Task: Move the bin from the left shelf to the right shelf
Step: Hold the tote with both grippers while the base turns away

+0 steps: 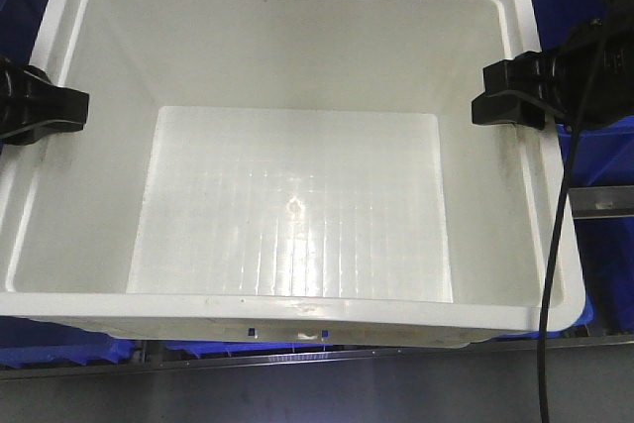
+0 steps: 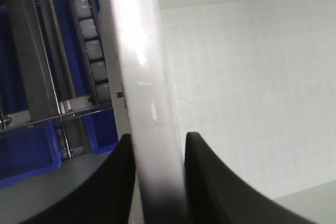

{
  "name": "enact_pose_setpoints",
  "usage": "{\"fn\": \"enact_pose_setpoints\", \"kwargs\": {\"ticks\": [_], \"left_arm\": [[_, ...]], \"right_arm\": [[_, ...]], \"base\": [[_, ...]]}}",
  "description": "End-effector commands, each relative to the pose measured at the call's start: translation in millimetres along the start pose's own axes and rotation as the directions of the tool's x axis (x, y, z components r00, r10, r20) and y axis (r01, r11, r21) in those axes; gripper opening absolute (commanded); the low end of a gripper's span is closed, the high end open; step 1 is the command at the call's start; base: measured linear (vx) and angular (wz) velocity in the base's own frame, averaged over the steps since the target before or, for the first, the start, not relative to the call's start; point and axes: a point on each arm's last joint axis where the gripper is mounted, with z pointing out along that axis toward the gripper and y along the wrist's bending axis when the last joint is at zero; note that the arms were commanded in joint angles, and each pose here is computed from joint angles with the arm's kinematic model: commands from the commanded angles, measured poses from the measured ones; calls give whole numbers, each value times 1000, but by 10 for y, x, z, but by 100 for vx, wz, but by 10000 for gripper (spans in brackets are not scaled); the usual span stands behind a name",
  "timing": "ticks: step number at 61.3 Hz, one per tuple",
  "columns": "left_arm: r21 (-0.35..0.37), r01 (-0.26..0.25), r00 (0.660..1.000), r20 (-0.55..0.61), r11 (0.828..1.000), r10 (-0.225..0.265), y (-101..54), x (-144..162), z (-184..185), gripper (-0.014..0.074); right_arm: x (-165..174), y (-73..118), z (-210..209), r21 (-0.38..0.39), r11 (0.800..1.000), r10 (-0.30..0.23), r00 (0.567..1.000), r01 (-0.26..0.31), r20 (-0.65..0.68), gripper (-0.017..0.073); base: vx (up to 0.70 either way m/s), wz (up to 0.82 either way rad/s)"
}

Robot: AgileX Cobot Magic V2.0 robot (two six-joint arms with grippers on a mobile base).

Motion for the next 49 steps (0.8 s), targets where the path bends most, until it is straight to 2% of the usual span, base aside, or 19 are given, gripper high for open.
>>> {"fn": "enact_pose_setpoints", "kwargs": {"ticks": [1,24,49], "left_arm": [[-8,-37,988,150,999,38,-23,-133,-194,-8],[-8,-38,988,149,999,38,-23,-131,-197,-8],[-8,-38,988,149,999,38,-23,-131,-197,-8]], "right_arm": [[-134,66,-239,19,997,-79,984,77,160,-4],[-134,66,-239,19,997,-79,984,77,160,-4],[-134,66,-239,19,997,-79,984,77,160,-4]], "base": [[-17,-10],[-15,-20],[-10,-45]]}}
